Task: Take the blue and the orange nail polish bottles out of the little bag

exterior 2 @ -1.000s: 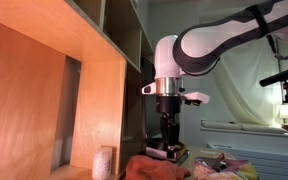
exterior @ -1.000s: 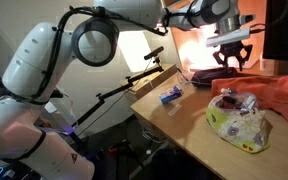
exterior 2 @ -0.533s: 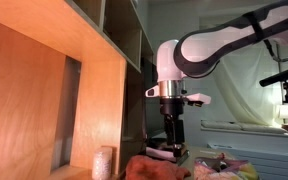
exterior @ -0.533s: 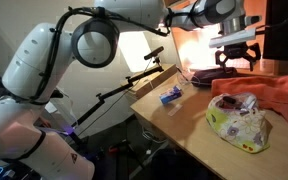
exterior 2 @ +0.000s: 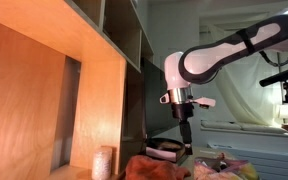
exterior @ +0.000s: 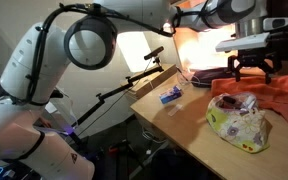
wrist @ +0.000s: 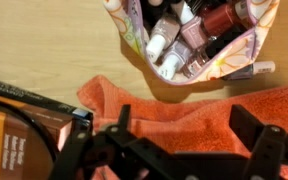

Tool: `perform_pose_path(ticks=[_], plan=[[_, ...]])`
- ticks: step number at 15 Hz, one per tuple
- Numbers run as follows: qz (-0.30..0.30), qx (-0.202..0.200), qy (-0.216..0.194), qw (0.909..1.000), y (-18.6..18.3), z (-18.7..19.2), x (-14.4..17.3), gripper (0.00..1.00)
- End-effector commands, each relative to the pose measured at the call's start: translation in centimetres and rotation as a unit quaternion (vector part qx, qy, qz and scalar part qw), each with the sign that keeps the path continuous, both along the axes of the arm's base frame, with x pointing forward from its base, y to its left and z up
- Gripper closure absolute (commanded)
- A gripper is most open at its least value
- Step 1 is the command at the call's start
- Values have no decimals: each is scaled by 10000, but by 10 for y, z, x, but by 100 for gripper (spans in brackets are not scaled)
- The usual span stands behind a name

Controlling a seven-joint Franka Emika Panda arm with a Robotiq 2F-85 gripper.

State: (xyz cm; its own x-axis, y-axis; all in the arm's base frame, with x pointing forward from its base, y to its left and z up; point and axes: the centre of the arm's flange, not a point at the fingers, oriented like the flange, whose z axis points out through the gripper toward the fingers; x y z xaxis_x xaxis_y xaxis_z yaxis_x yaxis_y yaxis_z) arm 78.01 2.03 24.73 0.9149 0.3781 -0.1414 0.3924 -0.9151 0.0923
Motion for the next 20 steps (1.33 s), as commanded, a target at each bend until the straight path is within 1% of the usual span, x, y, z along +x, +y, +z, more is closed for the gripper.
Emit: perform_pose_path(ticks=[1, 6, 14, 16, 18, 20], plan=[[-497, 30, 238, 9985, -13, 3, -32, 0], [-444, 171, 357, 9982, -20, 1, -61, 0], [-567, 589, 278, 9963, -34, 3, -97, 0], [-611, 683, 400, 9950, -38, -2, -100, 0], [-665, 691, 612, 9935, -39, -9, -99, 0], [-733, 743, 698, 9921, -39, -16, -96, 0]])
